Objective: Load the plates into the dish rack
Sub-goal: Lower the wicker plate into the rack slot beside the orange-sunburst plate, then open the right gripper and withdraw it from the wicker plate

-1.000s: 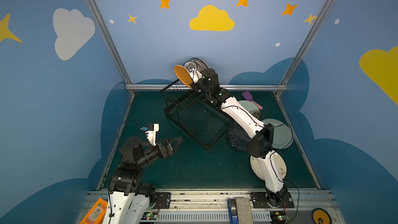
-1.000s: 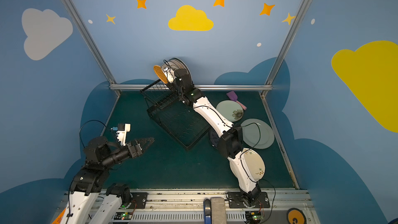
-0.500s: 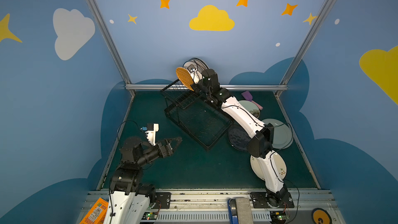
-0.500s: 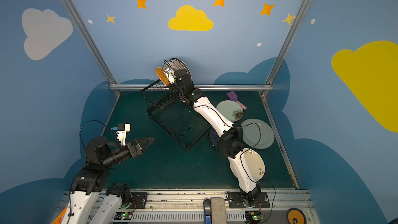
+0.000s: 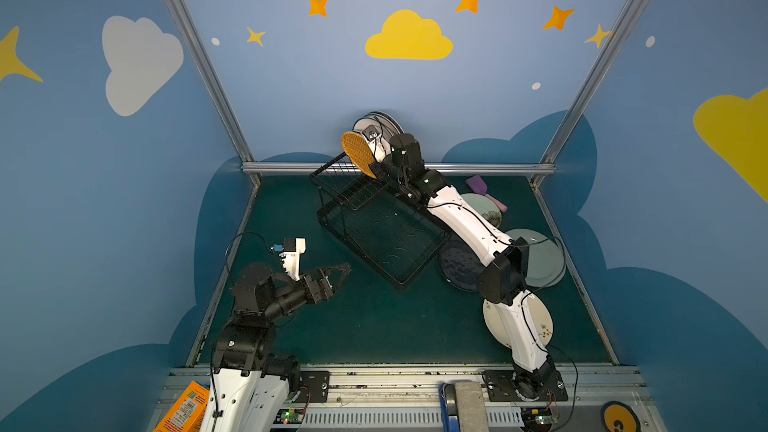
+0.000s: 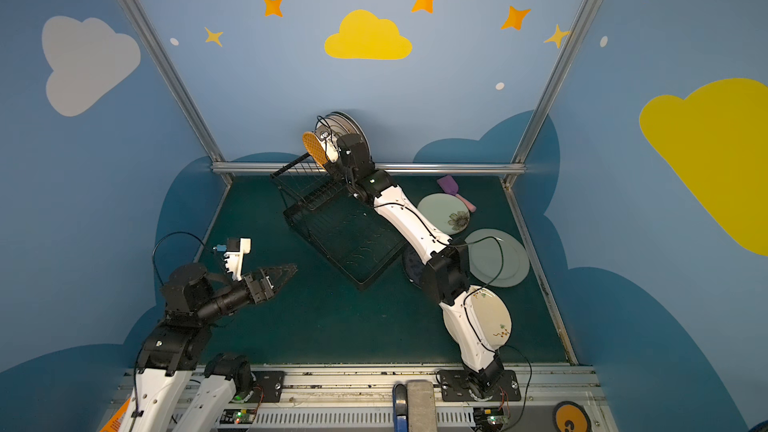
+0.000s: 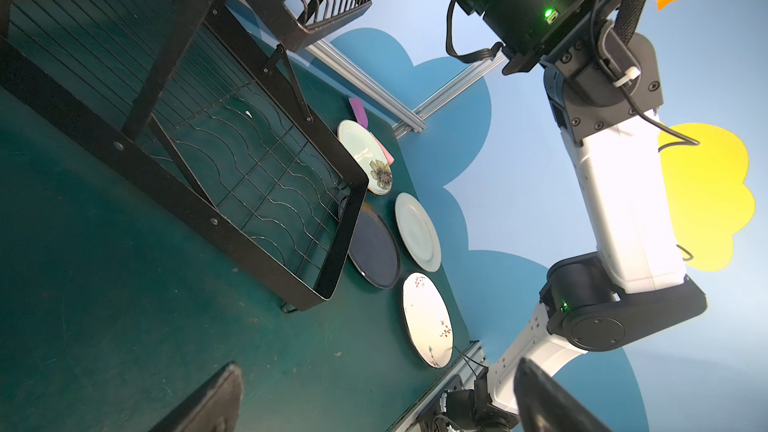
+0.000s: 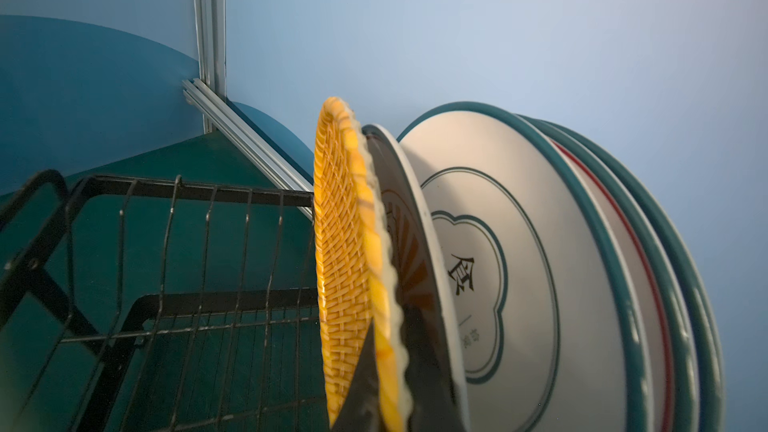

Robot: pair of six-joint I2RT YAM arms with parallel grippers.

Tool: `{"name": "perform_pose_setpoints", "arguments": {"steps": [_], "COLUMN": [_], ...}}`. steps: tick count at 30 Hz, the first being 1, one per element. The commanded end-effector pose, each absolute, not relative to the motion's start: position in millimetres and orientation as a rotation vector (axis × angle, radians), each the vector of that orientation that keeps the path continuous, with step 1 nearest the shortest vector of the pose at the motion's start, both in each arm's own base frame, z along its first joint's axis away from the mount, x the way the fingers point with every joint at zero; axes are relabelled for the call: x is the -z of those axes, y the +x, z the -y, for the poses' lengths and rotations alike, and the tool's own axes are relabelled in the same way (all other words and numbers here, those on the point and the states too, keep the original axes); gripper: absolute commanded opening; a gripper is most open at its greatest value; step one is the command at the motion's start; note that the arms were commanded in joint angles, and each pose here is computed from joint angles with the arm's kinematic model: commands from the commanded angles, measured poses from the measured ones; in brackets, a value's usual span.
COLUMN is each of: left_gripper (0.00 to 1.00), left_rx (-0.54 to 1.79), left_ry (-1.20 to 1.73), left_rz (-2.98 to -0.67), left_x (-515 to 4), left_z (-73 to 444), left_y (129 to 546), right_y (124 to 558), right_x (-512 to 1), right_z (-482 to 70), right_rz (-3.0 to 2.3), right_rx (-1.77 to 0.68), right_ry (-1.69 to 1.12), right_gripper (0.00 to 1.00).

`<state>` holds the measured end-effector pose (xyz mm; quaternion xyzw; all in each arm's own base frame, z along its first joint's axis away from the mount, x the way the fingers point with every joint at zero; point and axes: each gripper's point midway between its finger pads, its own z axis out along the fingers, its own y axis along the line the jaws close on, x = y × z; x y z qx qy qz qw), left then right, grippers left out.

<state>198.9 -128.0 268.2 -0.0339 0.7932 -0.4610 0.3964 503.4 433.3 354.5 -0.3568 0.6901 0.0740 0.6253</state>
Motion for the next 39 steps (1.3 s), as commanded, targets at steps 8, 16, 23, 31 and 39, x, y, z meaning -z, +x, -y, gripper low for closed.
{"name": "perform_pose_setpoints", "arguments": {"steps": [8,16,23,31,39], "left_gripper": [1.00,1.00,1.00,1.00,1.00], "left_rx": [1.170,1.169,1.172,1.171,1.148], "left_ry": [-0.057,-0.056,-0.055,-0.055,-0.116], "left_rz": [-1.979,-1.976,-1.975,-1.973,-2.016], "left_x": [-274,-274,-275,-275,-266], "left_z": [129,128,129,128,124], "left_y": [197,197,197,197,204], "right_y": [504,501,497,490,469], "right_x": [-361,-353,-366,-381,-414], "right_z": [-438,-445,-444,-442,-436], "right_rz": [-1.583,-1.595,-1.579,-1.565,-1.540], "right_rx": [-0.234,-0.256,-0.271,-0.290,-0.329], "right_ry": [-0.774,-0.798,-0.784,-0.771,-0.751], "right_gripper": [0.00,0.02,0.17,0.29,0.63]}}
